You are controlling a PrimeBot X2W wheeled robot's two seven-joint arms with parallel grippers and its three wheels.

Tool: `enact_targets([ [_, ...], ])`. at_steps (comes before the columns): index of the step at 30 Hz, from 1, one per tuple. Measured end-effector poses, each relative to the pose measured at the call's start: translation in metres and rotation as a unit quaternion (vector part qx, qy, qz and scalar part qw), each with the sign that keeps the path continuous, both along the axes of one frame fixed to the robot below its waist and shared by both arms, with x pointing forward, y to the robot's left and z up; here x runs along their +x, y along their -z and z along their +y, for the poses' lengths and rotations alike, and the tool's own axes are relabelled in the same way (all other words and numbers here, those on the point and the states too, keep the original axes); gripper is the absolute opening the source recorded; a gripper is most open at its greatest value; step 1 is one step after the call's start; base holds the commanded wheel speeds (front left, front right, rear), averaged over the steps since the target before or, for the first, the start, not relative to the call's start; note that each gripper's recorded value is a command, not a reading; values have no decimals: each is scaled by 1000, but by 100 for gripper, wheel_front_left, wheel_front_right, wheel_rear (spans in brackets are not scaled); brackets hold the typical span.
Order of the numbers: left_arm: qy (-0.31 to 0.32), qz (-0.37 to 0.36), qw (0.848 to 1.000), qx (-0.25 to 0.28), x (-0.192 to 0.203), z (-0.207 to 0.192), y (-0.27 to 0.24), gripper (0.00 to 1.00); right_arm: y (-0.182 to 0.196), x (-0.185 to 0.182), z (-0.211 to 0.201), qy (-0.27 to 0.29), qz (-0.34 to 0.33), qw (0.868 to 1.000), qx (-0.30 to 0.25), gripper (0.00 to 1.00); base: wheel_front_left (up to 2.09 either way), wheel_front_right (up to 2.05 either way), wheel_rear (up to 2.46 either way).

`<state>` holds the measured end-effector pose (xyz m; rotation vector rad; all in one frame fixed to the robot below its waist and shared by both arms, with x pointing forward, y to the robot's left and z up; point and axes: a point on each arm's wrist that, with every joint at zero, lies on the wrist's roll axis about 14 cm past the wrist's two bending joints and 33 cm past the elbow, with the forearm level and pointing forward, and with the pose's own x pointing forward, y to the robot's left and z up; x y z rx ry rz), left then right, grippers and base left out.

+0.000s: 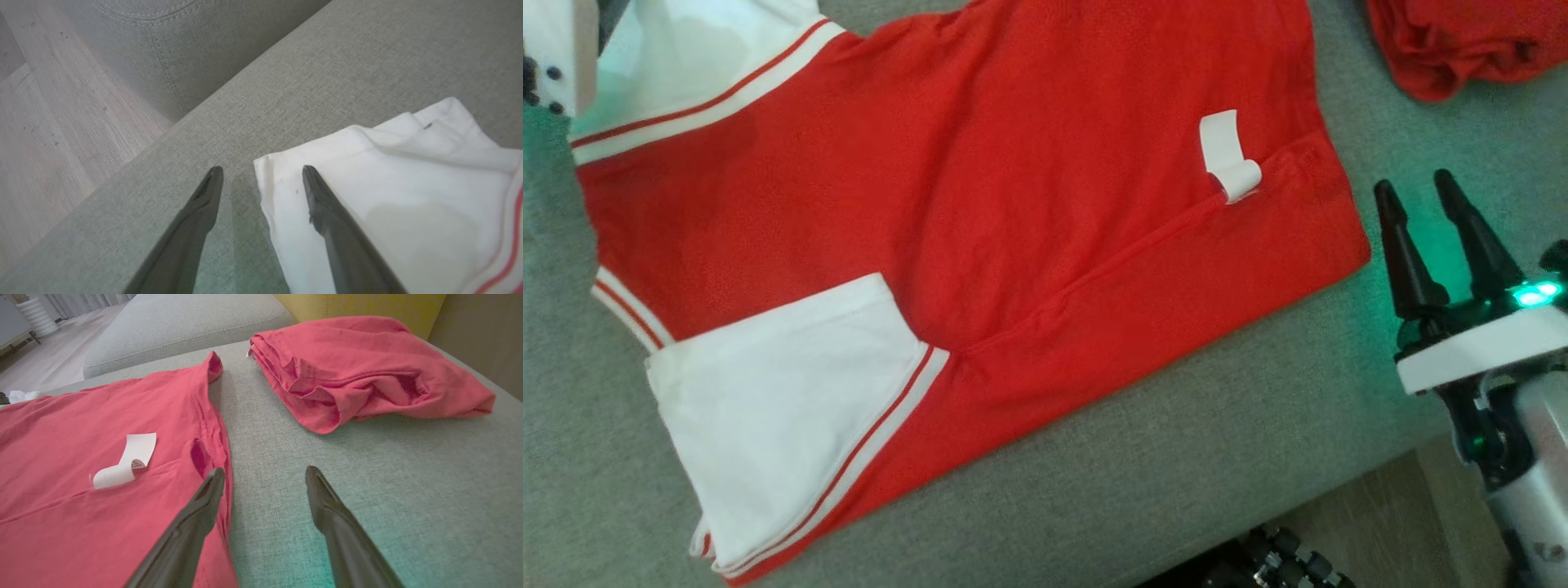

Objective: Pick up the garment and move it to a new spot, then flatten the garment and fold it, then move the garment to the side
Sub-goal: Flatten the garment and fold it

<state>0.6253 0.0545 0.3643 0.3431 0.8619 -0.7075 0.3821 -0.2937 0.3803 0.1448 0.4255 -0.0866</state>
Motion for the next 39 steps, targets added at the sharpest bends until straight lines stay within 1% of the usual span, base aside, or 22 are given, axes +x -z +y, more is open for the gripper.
enact_targets([
  [5, 10, 0, 1000, 7, 4, -2, 7, 100, 5, -3, -1, 9, 3, 1000, 5, 100, 0, 0, 0],
  [6, 9, 3, 1000, 8, 4, -2, 8, 94, 7, -4, -2, 13, 6, 1000, 5, 100, 0, 0, 0],
  [7, 9, 8, 1000, 10, 3, -2, 9, 75, 8, -6, -3, 15, 8, 1000, 5, 100, 0, 0, 0],
  [8, 9, 13, 1000, 11, 3, -2, 10, 41, 9, -7, -4, 16, 10, 1000, 4, 100, 0, 0, 0],
  [9, 9, 19, 1000, 12, 2, -2, 10, 24, 10, -8, -5, 17, 10, 1000, 4, 100, 0, 0, 0],
  [10, 10, 23, 1000, 14, 1, -2, 11, 4, 10, -8, -5, 17, 10, 1000, 3, 100, 0, 0, 0],
  [11, 11, 24, 1000, 15, 1, -2, 12, 0, 9, -7, -6, 17, 9, 1000, 2, 100, 0, 0, 0],
  [14, 9, 22, 1000, 16, 3, 1, 11, 0, 5, 0, -7, 16, -2, 1000, 0, 100, 0, 0, 0],
  [19, 9, -3, 1000, 7, 5, 6, 2, 0, -3, 13, -6, 11, -20, 1000, 5, 100, 0, 0, 0],
  [23, 14, -34, 999, -9, 5, 5, -13, 0, -20, 38, -3, -16, -35, 999, -1, 100, 0, 0, 0],
  [26, 22, -53, 998, -18, 2, 4, -25, 0, -33, 64, 2, -52, -31, 998, -15, 100, 0, 0, 0],
  [30, 32, -84, 996, -27, 2, 3, -45, 0, -44, 96, 13, -95, -12, 995, -31, 100, 0, 0, 0],
  [32, 37, -97, 994, -30, 2, 3, -53, 0, -43, 110, 20, -108, 2, 994, -28, 100, 0, 0, 0],
  [33, 37, -97, 994, -30, 2, 3, -53, 0, -43, 110, 20, -108, 2, 994, -28, 100, 0, 0, 0],
  [36, 44, -105, 993, -24, 0, 6, -57, 0, -37, 127, 30, -121, 33, 992, -15, 100, 0, 0, 0],
  [39, 49, -108, 993, -19, -2, 10, -56, 0, -27, 139, 33, -130, 77, 988, -17, 100, 0, 0, 0],
])
